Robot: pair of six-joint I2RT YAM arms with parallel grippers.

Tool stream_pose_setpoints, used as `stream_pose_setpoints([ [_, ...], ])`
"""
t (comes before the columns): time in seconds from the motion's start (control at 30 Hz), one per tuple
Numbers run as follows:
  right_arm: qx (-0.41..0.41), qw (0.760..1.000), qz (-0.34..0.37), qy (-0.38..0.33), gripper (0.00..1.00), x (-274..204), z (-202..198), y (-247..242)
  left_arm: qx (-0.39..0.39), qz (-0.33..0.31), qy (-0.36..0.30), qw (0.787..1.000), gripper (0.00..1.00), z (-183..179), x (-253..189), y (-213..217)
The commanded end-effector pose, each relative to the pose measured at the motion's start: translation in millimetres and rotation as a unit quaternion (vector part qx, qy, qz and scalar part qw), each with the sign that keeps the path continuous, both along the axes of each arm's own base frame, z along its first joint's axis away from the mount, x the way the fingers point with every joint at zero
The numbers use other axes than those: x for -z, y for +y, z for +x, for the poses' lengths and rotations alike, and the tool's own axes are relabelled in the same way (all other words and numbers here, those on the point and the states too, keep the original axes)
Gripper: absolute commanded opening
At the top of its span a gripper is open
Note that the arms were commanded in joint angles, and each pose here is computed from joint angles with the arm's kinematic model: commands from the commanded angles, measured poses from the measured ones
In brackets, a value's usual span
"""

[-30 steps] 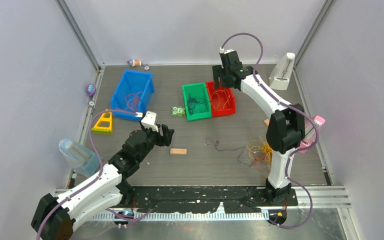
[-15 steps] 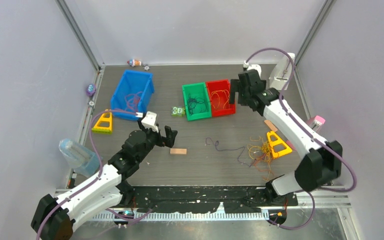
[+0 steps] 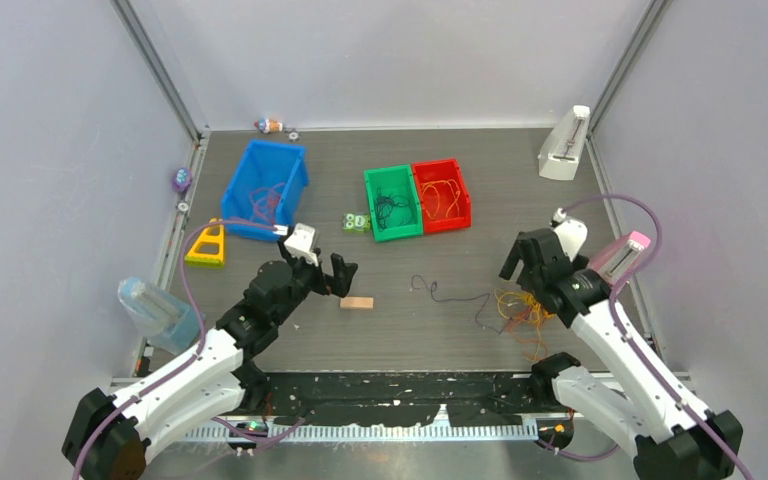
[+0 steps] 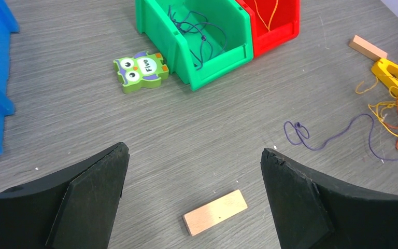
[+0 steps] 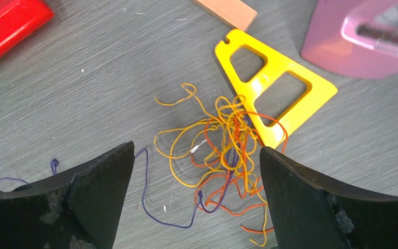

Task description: Untangle the cables

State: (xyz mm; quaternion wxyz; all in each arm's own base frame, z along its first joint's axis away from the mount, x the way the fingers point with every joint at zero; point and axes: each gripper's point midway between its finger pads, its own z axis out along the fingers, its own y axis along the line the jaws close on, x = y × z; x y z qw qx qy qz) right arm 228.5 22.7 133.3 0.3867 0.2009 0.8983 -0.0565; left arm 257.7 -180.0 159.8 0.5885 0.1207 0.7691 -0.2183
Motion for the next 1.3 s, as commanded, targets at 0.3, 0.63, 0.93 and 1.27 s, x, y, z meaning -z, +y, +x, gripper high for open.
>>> stream_pose_setpoints([
  [0.3,0.097,0.994,0.050,-0.007,0.95,34.5,-27.5,-18.4,0.068,-0.039,0.003,0.997,1.00,-25.2,11.2,-15.7],
  [0.63,0.092,0.990,0.095,0.041,0.96,80.6,-17.6,5.2,0.136,-0.049,-0.006,0.990,0.99,-34.6,6.9,-39.2],
  [0.93,0.045,0.992,0.106,0.045,0.19,81.1,-3.4,21.7,0.147,-0.048,-0.016,0.988,1.00,-37.1,4.5,-41.3],
  [1.27,-0.334,0.901,0.275,-0.001,0.07,9.4,-9.5,193.9,0.179,-0.053,-0.015,0.982,1.00,-41.8,3.5,-51.6],
])
